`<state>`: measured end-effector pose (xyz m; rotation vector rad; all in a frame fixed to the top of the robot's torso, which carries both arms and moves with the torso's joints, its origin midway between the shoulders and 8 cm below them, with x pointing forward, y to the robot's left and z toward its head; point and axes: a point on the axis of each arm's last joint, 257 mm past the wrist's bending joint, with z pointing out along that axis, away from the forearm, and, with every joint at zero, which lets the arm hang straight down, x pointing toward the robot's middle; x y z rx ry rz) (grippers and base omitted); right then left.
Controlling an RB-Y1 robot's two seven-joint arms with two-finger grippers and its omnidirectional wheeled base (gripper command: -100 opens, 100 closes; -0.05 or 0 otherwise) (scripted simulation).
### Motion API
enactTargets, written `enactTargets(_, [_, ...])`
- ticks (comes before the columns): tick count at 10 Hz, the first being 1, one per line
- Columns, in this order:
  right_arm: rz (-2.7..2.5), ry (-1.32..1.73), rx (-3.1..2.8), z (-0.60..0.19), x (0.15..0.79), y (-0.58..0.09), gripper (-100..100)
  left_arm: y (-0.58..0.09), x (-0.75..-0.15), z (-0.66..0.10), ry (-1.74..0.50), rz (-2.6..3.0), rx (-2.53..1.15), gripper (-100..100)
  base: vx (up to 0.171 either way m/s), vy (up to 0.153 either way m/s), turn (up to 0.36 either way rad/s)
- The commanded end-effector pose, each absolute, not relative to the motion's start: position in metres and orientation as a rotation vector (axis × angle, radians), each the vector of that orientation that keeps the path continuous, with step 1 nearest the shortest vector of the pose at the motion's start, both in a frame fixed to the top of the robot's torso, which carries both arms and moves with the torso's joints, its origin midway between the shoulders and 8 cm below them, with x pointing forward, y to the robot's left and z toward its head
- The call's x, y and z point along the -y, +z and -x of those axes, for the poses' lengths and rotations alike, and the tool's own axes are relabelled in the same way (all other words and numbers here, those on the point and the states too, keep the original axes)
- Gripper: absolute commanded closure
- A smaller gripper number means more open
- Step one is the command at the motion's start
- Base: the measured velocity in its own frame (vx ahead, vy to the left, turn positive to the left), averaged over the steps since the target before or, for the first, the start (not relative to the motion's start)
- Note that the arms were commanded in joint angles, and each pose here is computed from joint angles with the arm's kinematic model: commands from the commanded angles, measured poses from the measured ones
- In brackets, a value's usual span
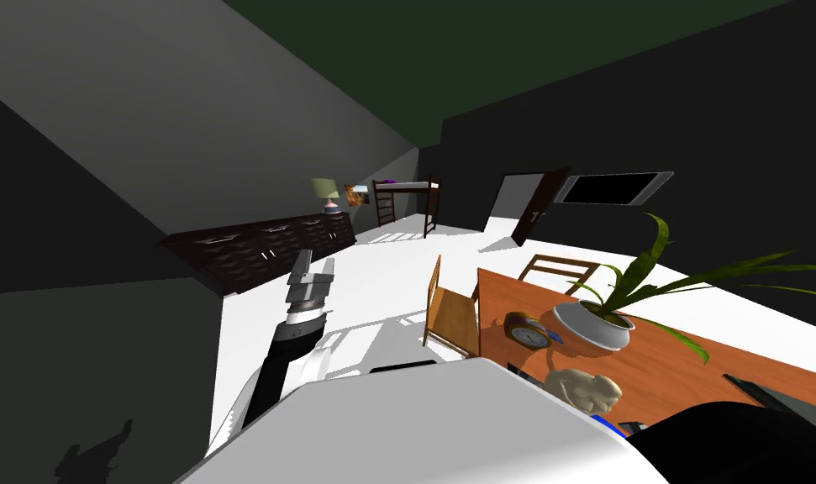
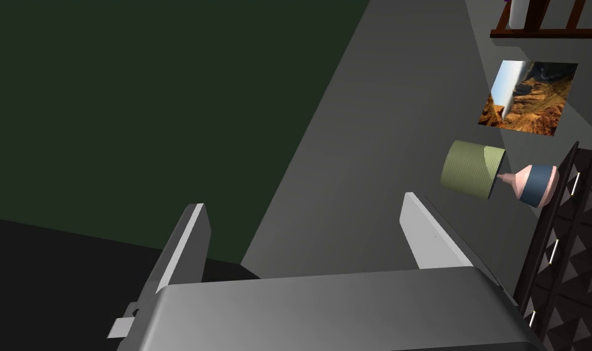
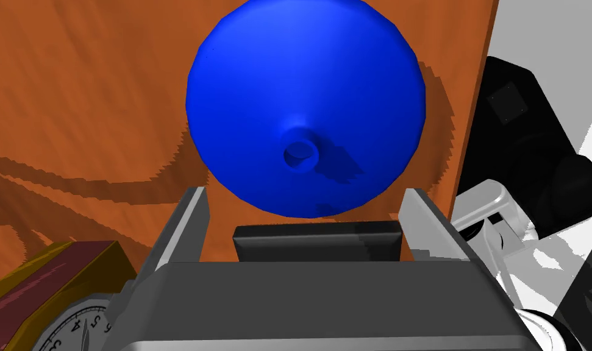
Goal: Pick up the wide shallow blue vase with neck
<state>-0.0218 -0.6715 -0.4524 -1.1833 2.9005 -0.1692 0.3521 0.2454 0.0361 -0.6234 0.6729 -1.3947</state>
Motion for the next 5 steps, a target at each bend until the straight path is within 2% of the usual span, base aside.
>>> enactTargets(1, [1.239,-0.159,-2.858,0.013,0.668,-0.457,-100,0.036,-0.245,-0.352,-1.395,0.623,-0.673,0,0.082,-0.046,-0.299])
enactTargets(4, [1.314,-0.177,-2.799,-0.002,0.669,-0.458,-100,0.036,-0.246,-0.352,-1.394,0.624,-0.673,0,0.129,-0.023,-0.199])
enactTargets(5, [1.338,-0.175,-2.798,0.000,0.670,-0.458,-100,0.036,-0.245,-0.352,-1.395,0.623,-0.673,0,0.064,0.010,0.026])
